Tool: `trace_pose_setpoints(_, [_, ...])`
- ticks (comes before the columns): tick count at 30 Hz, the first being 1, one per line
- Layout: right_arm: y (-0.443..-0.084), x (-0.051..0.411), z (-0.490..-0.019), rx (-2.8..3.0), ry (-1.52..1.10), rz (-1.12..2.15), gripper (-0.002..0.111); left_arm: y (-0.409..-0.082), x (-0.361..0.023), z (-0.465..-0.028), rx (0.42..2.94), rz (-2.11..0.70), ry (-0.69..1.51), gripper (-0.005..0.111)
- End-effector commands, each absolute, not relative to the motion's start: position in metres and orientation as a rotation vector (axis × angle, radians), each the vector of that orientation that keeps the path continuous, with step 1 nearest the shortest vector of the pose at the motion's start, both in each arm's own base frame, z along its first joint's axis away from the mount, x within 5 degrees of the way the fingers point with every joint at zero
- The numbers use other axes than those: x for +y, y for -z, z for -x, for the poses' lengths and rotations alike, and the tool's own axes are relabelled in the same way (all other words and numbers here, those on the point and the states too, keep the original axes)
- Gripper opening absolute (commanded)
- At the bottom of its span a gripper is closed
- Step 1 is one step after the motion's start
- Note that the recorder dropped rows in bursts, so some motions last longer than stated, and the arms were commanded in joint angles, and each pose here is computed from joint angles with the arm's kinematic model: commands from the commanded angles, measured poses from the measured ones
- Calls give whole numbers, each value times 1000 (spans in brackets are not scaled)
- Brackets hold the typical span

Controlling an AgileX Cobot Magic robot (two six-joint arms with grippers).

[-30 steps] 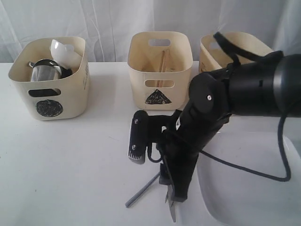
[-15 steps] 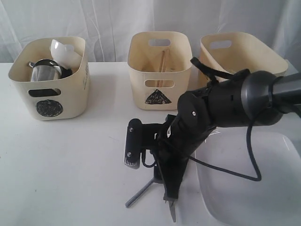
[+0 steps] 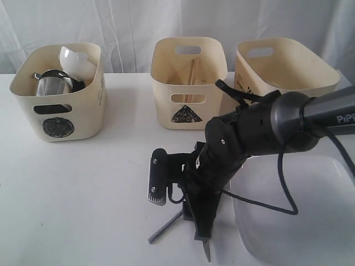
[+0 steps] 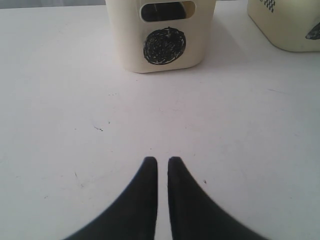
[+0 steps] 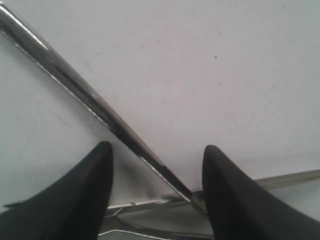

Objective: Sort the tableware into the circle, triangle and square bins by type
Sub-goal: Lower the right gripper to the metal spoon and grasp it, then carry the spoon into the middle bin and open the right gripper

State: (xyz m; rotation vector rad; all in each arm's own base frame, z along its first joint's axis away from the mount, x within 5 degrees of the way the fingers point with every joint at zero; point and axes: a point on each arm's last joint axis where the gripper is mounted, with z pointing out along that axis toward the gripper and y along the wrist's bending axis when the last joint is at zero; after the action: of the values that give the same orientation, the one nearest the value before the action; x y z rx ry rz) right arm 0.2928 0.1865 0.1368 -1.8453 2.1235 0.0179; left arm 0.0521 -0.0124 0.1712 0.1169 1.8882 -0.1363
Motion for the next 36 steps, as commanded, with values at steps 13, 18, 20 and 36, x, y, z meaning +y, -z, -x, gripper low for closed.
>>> trace_pose_setpoints(13, [-129,192,-300,2205,-58,1794,5,-170,-12,-52,1884,-112,140,15])
trace_pose_setpoints(18, [-153,207,-320,2256,-117,1553,0,-170,-12,-52,1884,-112,140,15])
trace_pose_setpoints(20, [-163,213,-323,2307,-188,1450,0,-170,-12,-52,1884,-112,140,15])
trace_pose_setpoints(36, [-285,129,-317,2130,-593,287,0,-170,-12,-52,1884,-112,140,15])
